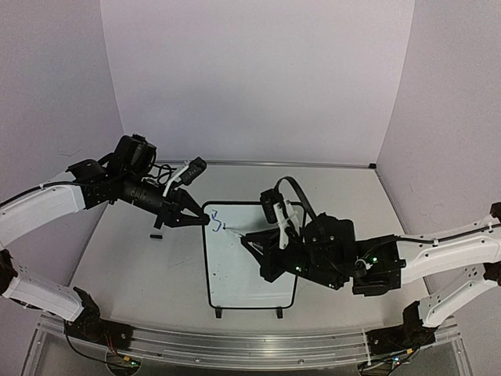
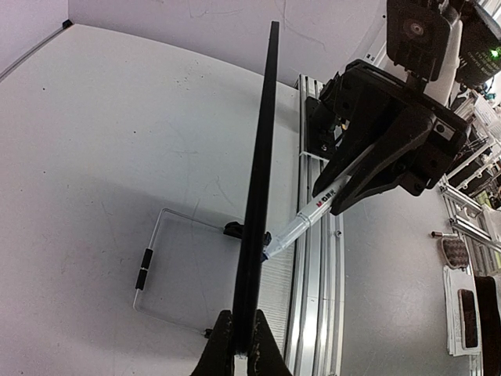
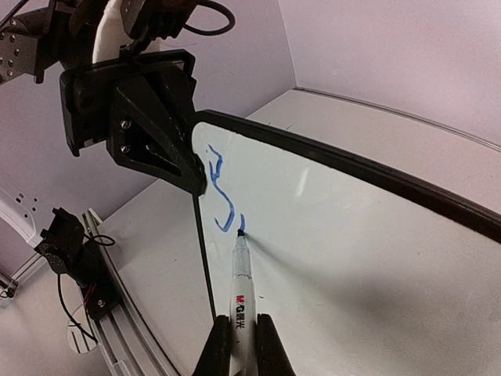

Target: Write a sentence on the whiteboard

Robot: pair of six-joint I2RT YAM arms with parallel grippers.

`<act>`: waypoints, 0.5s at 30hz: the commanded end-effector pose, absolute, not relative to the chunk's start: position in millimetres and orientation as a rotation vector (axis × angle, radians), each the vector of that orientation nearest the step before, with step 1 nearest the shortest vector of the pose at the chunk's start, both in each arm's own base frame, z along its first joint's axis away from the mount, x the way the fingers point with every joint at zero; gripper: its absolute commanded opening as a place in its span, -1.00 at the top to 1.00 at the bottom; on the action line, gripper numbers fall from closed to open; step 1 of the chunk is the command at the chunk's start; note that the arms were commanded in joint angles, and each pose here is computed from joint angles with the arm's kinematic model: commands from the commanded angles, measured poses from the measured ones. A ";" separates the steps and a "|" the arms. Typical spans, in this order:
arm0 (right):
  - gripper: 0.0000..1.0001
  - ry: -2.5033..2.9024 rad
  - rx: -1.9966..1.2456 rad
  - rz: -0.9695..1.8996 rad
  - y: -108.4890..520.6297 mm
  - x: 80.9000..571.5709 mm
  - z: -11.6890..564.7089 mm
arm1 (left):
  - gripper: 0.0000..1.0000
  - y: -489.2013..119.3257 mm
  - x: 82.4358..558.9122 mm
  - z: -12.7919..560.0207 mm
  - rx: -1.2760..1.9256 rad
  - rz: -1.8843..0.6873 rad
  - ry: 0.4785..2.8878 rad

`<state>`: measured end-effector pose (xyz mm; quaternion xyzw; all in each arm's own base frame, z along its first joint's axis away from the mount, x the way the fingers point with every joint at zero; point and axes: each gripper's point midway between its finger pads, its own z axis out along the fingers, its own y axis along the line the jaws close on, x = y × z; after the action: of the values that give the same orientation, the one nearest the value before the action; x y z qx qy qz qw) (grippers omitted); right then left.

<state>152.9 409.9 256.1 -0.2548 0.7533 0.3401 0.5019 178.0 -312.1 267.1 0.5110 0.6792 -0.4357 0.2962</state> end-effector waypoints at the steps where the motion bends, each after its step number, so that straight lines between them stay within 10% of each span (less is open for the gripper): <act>1: 1.00 1.803 -0.582 0.825 415.3 158.5 271.4 | 1.00 -313.3 180.6 256.4 1.372 -1.127 1.834; 15: 1.00 1.709 -0.492 0.833 404.8 166.7 300.2 | 1.00 -313.8 180.2 256.0 1.374 -1.129 1.834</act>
<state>156.7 412.4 268.3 -0.2471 0.7431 0.3423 0.5193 177.8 -312.3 267.1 0.5113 0.6790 -0.4357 0.2962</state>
